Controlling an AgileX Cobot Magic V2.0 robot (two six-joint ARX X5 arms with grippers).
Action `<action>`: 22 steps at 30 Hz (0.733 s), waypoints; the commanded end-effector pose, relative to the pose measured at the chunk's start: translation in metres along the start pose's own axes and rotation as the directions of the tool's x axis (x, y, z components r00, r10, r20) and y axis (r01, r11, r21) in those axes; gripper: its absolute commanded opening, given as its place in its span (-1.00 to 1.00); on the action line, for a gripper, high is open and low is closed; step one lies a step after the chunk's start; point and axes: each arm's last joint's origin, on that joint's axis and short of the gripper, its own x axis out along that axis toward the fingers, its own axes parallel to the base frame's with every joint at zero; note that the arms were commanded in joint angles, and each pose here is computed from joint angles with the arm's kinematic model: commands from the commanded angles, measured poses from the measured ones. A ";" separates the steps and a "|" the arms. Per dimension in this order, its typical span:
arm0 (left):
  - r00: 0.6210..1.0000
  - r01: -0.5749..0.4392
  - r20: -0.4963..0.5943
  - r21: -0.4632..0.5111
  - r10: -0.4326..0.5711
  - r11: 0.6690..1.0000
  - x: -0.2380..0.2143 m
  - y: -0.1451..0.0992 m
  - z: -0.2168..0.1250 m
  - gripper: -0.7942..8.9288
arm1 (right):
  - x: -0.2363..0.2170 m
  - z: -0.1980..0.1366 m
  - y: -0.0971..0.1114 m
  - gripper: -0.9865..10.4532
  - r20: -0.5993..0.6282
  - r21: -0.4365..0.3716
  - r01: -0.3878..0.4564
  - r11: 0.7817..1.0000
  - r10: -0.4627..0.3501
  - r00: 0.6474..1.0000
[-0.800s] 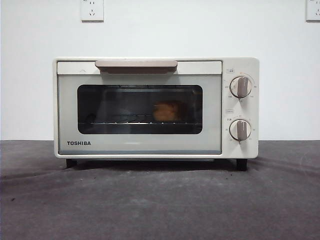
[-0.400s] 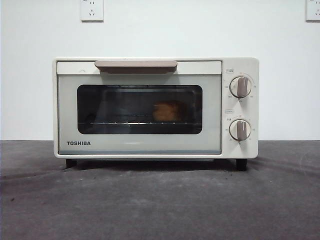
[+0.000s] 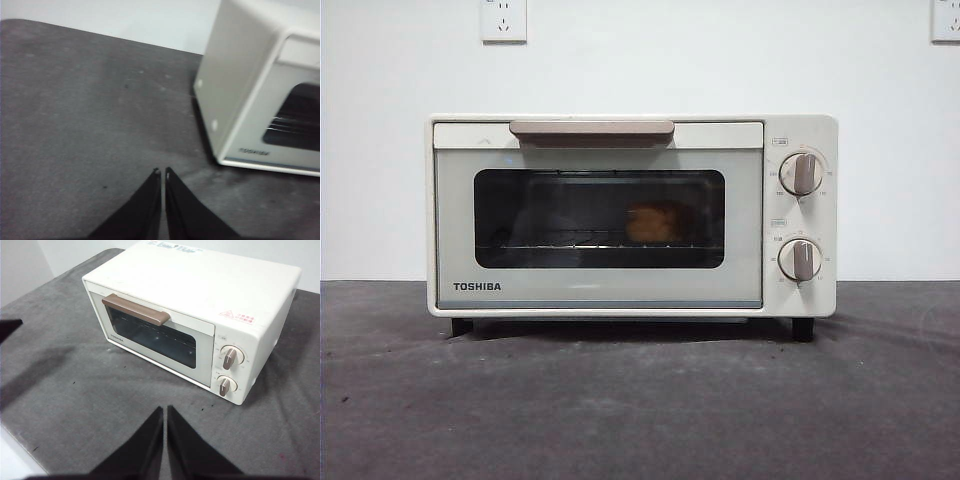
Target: The left arm flap open the oven, the right arm pick bread and place it into oven, the left arm flap close the oven
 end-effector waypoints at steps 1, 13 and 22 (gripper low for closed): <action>1.000 -0.015 0.028 0.045 0.014 0.999 0.004 0.004 -0.014 -0.79 | -0.004 0.005 0.001 -0.81 0.025 -0.008 -0.011 1.000 0.011 1.000; 0.999 -0.044 0.026 0.071 0.043 0.997 0.007 0.008 -0.030 -0.79 | -0.004 0.005 0.001 -0.81 0.028 -0.008 -0.012 1.000 0.012 1.000; 0.999 -0.042 0.027 0.071 0.040 0.997 0.007 0.008 -0.030 -0.79 | -0.004 0.005 0.001 -0.81 0.028 -0.008 -0.012 1.000 0.012 1.000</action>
